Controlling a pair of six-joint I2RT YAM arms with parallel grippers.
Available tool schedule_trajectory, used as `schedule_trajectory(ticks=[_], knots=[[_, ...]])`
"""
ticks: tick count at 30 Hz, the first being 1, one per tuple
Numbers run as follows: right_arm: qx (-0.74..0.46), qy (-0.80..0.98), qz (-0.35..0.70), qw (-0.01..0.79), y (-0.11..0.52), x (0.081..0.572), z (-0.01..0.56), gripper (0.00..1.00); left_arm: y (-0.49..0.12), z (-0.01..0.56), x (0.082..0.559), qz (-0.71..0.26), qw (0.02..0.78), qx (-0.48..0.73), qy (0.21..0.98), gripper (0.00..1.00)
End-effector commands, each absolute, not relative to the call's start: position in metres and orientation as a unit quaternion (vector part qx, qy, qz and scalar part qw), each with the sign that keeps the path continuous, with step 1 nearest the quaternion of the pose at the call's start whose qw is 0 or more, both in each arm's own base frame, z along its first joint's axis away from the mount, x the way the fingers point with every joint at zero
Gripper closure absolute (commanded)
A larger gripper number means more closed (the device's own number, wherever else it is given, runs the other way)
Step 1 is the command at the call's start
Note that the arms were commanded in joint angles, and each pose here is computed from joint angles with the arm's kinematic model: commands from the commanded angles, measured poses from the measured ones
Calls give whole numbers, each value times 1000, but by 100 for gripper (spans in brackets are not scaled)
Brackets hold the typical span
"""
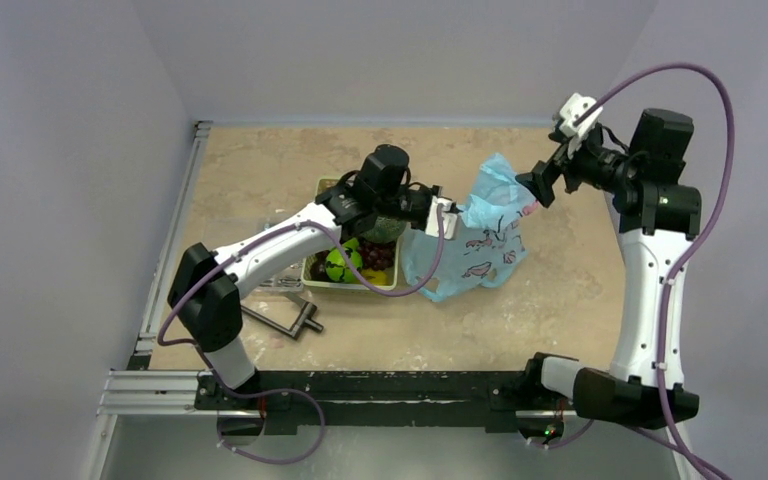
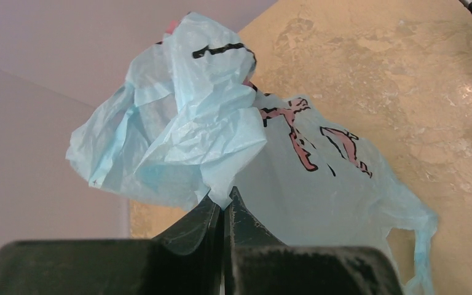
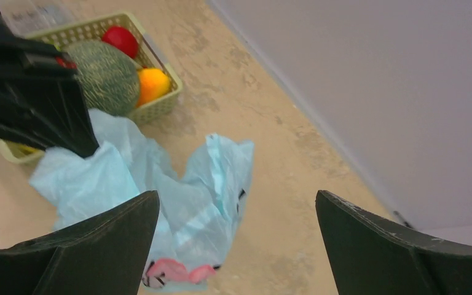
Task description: Place the fake fruits into the plastic bag and tie a complex knot
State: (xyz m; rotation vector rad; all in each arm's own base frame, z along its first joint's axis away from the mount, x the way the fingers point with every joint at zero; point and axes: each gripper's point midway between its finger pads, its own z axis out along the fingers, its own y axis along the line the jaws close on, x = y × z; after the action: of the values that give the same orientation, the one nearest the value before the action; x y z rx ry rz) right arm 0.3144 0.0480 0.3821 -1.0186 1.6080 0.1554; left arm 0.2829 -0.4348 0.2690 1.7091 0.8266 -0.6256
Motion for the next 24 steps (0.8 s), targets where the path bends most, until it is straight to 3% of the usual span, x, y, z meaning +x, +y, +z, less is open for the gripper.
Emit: schedule_trajectory(ticks=[1, 16, 24], knots=[[-294, 748, 206, 559, 65, 319, 399, 1, -439, 320, 276, -238, 603, 711, 272, 100], [-296, 827, 63, 473, 53, 375, 317, 1, -448, 318, 251, -245, 592, 728, 244, 100], [-286, 857, 26, 428, 40, 364, 301, 1, -448, 313, 251, -245, 586, 731, 249, 100]])
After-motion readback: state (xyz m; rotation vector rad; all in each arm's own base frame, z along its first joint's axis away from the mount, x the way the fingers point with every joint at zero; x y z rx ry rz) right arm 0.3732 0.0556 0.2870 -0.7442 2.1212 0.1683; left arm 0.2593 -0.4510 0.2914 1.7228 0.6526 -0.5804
